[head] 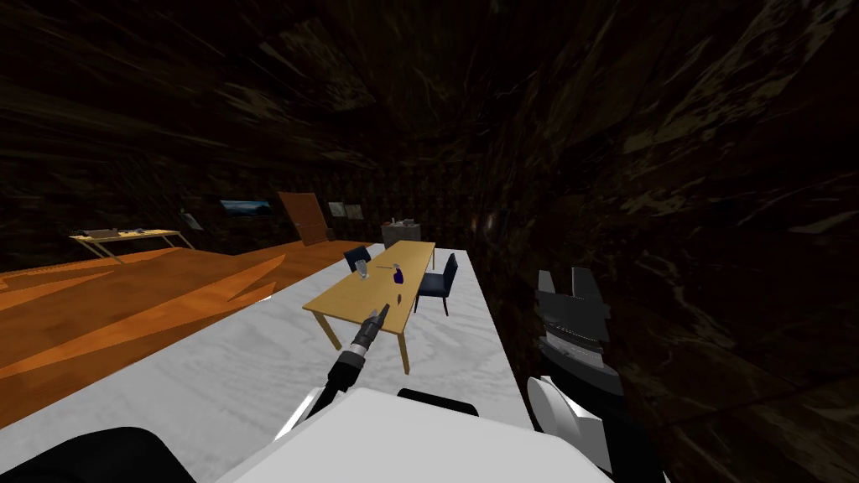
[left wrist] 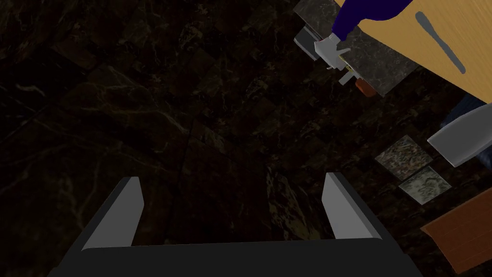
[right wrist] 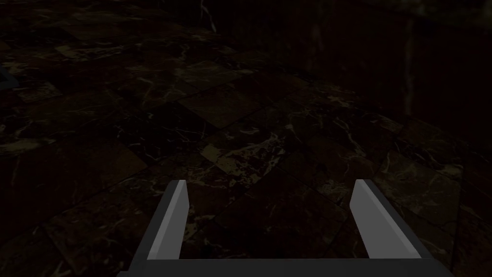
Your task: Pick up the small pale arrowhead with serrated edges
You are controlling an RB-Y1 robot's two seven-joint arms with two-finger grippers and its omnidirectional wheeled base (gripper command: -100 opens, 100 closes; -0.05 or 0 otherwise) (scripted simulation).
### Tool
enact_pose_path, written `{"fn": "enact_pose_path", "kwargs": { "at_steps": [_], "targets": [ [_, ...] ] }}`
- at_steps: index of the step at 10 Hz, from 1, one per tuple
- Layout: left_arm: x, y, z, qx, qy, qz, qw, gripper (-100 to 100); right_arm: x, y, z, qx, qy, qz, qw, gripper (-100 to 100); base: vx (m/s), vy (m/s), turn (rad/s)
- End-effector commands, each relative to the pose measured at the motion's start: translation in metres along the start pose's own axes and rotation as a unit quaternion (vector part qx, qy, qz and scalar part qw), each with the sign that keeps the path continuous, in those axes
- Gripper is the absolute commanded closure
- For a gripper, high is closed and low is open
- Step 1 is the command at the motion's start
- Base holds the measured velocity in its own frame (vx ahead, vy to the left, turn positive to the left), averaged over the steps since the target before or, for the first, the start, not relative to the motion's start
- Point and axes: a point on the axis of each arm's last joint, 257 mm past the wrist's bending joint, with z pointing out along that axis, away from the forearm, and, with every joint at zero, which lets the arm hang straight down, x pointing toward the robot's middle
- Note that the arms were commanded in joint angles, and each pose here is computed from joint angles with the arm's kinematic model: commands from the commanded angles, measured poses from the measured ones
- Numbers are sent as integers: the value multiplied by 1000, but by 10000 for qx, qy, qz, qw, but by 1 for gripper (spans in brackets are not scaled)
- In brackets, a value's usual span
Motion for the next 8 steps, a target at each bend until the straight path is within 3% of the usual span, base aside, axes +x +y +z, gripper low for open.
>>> {"fn": "enact_pose_path", "kwargs": {
  "at_steps": [1,2,5,6,7,8],
  "targets": [
    [15,22,-8,-220,291,306,9989,-100,0,0,0,0,0,0,10000,0,16,-63,-136],
    [27,35,-11,-332,478,498,9971,-100,0,0,0,0,0,0,10000,0,29,-70,-123],
    [40,51,-15,-459,692,685,9942,-100,0,0,0,0,0,-1,10000,0,37,-35,-37],
    [49,62,-17,-527,866,871,9910,-100,0,0,0,0,0,-1,10000,0,30,-32,-74],
    [51,65,-18,-558,894,869,9906,-100,0,0,0,0,0,-1,10000,0,26,-25,-20],
    [61,77,-21,-628,1078,1050,9866,-100,0,0,0,0,0,-1,10000,0,48,-25,-35]
  ]
}}
